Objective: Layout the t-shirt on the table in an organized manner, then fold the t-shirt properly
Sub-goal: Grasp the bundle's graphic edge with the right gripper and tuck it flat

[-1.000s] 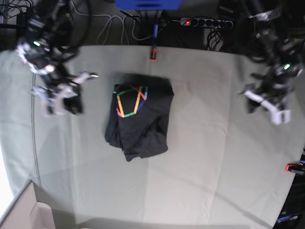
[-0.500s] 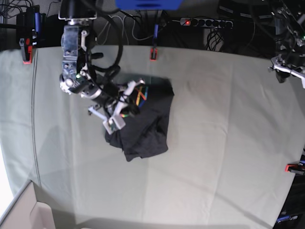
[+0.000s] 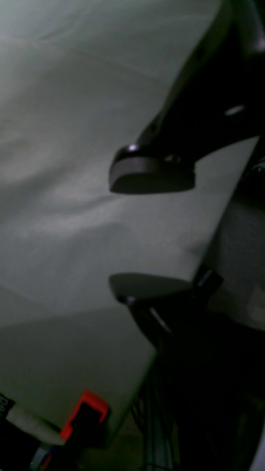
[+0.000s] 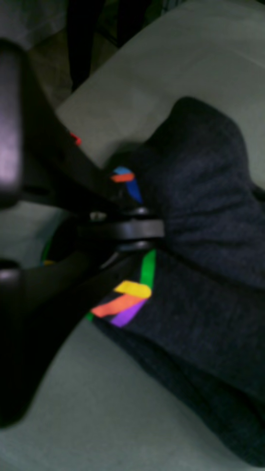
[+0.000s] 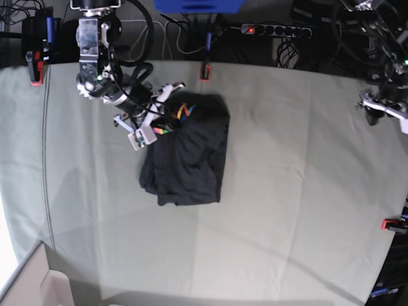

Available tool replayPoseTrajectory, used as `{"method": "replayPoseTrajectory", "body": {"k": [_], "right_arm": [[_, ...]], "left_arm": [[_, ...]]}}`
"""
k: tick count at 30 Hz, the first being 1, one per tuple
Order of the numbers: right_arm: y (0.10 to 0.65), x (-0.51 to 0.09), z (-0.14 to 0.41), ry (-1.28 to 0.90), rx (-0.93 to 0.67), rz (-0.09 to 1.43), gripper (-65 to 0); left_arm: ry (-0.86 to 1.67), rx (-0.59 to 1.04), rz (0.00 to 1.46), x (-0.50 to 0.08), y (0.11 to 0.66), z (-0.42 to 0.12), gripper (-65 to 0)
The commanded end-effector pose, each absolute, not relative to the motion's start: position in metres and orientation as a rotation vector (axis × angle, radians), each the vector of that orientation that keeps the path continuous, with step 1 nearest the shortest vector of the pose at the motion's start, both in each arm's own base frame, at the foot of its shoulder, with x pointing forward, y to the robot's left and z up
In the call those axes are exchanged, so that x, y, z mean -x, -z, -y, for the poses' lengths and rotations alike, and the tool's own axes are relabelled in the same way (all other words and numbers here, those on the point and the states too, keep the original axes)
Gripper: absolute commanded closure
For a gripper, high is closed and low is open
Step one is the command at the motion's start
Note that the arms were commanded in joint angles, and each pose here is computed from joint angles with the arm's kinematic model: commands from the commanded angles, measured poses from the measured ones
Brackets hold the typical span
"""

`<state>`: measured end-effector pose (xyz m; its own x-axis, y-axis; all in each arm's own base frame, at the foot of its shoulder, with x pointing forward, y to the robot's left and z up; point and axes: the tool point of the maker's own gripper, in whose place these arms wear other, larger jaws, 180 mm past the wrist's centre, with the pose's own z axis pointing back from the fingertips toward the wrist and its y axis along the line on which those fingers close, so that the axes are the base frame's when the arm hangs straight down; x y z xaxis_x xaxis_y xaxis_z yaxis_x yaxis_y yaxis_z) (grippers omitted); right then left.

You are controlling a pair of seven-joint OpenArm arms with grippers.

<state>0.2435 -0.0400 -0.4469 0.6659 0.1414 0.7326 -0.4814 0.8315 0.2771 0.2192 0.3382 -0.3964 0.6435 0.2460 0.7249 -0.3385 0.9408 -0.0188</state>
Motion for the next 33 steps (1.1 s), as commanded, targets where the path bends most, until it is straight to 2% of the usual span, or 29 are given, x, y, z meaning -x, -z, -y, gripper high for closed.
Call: {"method": "replayPoseTrajectory", "body": {"k": [1, 7, 10, 19, 24, 30, 33], "right_arm": [[0.439, -0.246, 0.040, -0.389, -0.470, 0.784, 0.0], [0.395, -0.265, 0.039, -0.429, -0.437, 0.911, 0.0], [0.382, -0.277, 0.014, -0.491, -0.476, 0.946, 0.0], [0.426, -0.288, -0.037, -0.555, -0.597, 0.796, 0.0], [0.454, -0.275, -0.050, -0.573, -0.630, 0.693, 0.0], [0.454, -0.267, -0.063, -0.619, -0.648, 0.682, 0.0], [0.441, -0.271, -0.060, -0.628, -0.639, 0.726, 0.0]], "left_arm": [[-0.316, -0.135, 0.855, -0.228, 0.383, -0.342, -33.5], [-0.312, -0.129, 0.845, -0.227, 0.386, -0.339, -33.5], [-0.315, -0.127, 0.842, -0.225, 0.387, -0.339, -33.5], [-0.311, -0.142, 0.789, -0.200, 0.397, -0.341, -33.5], [-0.324, -0.159, 0.762, -0.185, 0.401, -0.348, -33.5], [-0.362, -0.182, 0.764, -0.178, 0.399, -0.360, -33.5], [-0.356, -0.188, 0.773, -0.179, 0.395, -0.360, -33.5]]}}
